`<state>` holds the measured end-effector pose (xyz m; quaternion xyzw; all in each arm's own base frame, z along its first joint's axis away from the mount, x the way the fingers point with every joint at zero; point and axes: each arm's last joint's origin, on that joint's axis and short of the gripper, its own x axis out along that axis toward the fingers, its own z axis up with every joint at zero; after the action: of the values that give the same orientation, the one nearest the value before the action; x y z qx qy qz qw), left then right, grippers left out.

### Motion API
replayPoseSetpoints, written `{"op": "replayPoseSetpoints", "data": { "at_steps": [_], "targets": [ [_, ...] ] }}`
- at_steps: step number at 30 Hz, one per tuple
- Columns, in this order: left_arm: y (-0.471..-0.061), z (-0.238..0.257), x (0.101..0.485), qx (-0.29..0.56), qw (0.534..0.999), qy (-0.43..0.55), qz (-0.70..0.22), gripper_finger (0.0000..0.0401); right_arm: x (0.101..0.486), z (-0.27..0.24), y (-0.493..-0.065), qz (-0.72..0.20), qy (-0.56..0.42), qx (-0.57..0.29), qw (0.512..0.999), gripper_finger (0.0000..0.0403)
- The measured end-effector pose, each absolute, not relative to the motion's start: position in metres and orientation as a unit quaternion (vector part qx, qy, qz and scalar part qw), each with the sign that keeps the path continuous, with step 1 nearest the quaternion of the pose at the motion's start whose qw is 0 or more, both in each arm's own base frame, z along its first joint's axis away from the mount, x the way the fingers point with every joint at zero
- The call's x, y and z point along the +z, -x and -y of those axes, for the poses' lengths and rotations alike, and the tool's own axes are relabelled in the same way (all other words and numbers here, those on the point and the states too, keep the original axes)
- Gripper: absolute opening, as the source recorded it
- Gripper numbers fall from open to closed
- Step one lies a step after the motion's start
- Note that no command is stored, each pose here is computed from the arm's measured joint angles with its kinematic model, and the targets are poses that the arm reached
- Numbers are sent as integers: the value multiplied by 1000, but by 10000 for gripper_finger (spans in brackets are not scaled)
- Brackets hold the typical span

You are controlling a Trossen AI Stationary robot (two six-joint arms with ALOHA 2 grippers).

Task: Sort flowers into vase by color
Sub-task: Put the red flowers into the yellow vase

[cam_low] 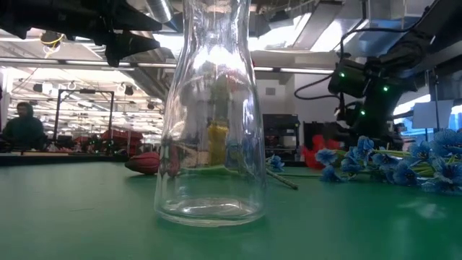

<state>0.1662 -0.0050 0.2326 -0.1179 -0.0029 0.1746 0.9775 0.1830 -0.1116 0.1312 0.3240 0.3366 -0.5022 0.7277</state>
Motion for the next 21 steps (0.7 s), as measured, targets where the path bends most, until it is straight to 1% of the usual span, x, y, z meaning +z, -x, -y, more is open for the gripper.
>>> {"op": "replayPoseSetpoints", "data": {
  "at_steps": [2,4,6,11,14,16,19,21],
  "targets": [
    [-166,5,233,175,978,118,3,217,137,113,-187,-332,-319,-496,736,26],
    [-166,5,233,175,978,118,3,217,144,115,-190,-317,-317,-492,747,15],
    [-166,5,233,175,978,118,3,217,154,117,-194,-283,-316,-477,770,9],
    [-166,5,232,175,978,118,2,217,186,117,-197,-183,-304,-430,830,9],
    [-166,5,233,179,977,114,4,217,208,110,-201,-117,-263,-382,878,8],
    [-166,4,234,200,974,103,8,217,220,103,-206,-74,-239,-343,905,8],
    [-165,2,235,225,970,95,17,217,237,90,-213,-11,-205,-285,936,8],
    [-165,2,238,224,969,103,34,217,247,82,-218,30,-186,-250,950,8]
  ]
}}
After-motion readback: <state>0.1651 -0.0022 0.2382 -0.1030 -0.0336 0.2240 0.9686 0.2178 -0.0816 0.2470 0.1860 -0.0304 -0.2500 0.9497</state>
